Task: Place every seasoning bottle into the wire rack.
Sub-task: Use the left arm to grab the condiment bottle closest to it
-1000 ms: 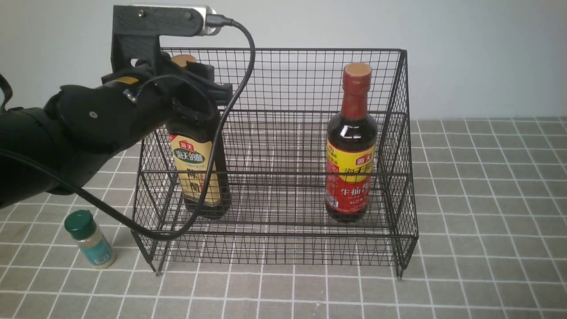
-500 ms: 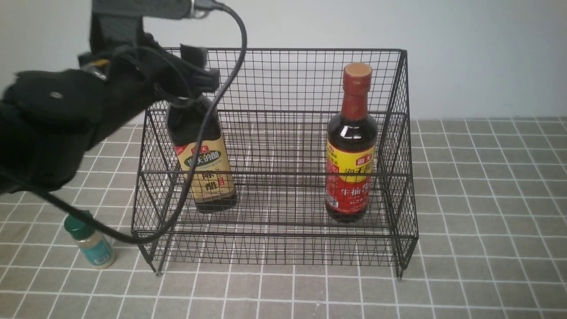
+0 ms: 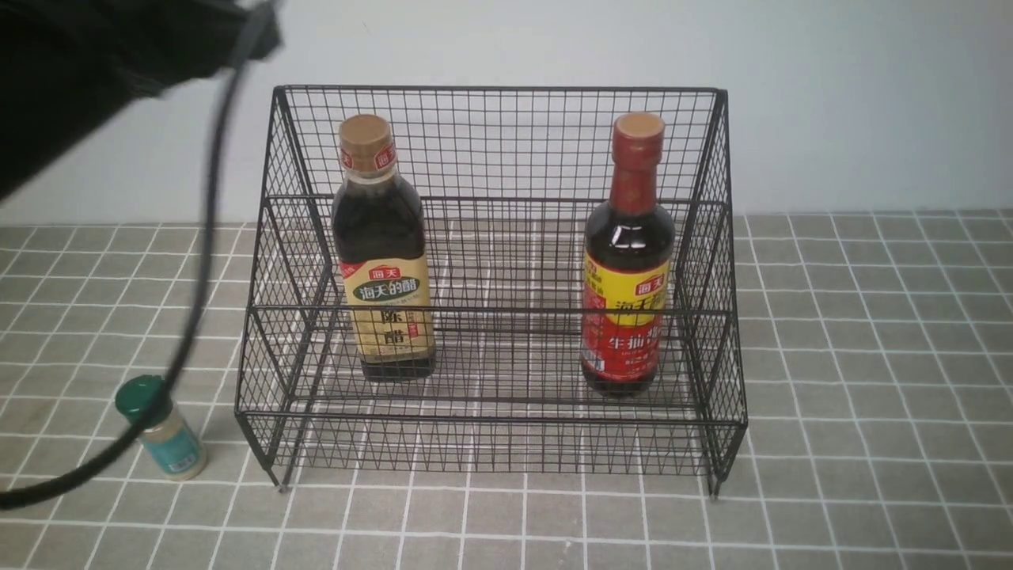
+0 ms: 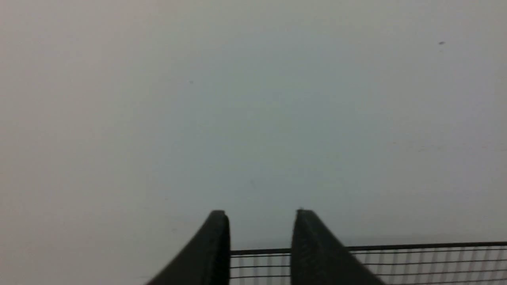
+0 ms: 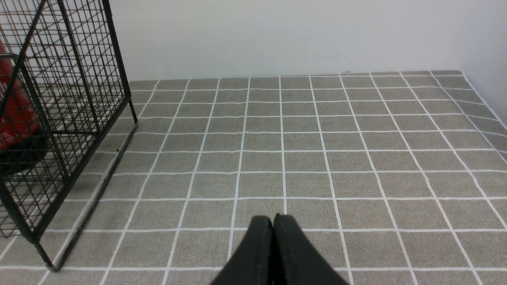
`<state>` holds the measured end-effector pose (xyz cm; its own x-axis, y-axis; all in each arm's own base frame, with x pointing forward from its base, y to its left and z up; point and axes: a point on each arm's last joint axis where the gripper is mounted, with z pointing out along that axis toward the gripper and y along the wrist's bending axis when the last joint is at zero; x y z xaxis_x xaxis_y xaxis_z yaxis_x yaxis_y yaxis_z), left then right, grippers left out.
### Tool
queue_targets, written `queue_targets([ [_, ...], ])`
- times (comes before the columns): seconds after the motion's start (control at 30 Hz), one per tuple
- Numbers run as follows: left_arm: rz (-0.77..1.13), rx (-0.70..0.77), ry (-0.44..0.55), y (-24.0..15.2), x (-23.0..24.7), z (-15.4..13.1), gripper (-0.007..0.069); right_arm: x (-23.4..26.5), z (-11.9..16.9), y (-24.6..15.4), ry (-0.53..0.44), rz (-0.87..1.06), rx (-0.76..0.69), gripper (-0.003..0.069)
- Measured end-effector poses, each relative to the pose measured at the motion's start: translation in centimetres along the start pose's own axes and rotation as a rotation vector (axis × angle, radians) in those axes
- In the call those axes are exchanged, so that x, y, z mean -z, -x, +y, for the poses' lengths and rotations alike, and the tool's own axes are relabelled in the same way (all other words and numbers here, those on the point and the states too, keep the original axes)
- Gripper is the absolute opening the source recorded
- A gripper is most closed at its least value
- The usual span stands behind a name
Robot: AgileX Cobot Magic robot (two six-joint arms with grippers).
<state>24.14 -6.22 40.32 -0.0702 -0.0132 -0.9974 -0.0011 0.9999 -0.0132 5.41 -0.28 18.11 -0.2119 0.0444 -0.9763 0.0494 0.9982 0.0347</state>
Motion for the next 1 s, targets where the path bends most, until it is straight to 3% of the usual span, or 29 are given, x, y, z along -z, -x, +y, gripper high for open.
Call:
queue_targets([
  [0.03, 0.002, -0.008, 0.01, 0.0, 0.1, 0.1, 0.011, 0.0, 0.0, 0.0, 0.0, 0.0, 0.0, -0.0013],
  [0.07, 0.022, -0.078, 0.094, -0.2, 0.6, 1.1, 0.0043, 0.0, 0.0, 0.0, 0.0, 0.0, 0.0, -0.0013],
  [0.1, 0.038, -0.118, 0.137, -0.4, 0.8, 1.6, 0.0025, 0.0, 0.0, 0.0, 0.0, 0.0, 0.0, -0.0013],
  [0.23, 0.131, -0.281, 0.314, -1.5, 1.5, 3.4, -0.0003, 0.0, 0.0, 0.0, -0.001, 0.0, 0.0, -0.0013],
  [0.3, 0.174, -0.397, 0.342, -2.0, 1.6, 3.7, -0.0002, 0.0, 0.0, 0.0, -0.003, 0.0, -0.001, -0.0013],
  [0.37, 0.197, -0.502, 0.322, -2.3, 1.5, 3.6, 0.0008, 0.0, 0.0, 0.0, -0.004, 0.0, -0.001, -0.0013],
  [0.5, 0.175, -0.557, 0.241, -2.3, 1.3, 2.9, 0.0015, 0.0, 0.0, 0.0, -0.004, 0.0, -0.001, -0.0013],
  [0.8, 0.128, -0.543, 0.126, -2.4, 1.0, 1.8, 0.0015, 0.0, 0.0, 0.0, -0.004, 0.0, -0.001, -0.0013],
  [1.0, 0.111, -0.465, 0.113, -2.2, 1.1, 1.7, 0.0015, 0.0, 0.0, 0.0, -0.004, 0.0, -0.001, -0.0013],
])
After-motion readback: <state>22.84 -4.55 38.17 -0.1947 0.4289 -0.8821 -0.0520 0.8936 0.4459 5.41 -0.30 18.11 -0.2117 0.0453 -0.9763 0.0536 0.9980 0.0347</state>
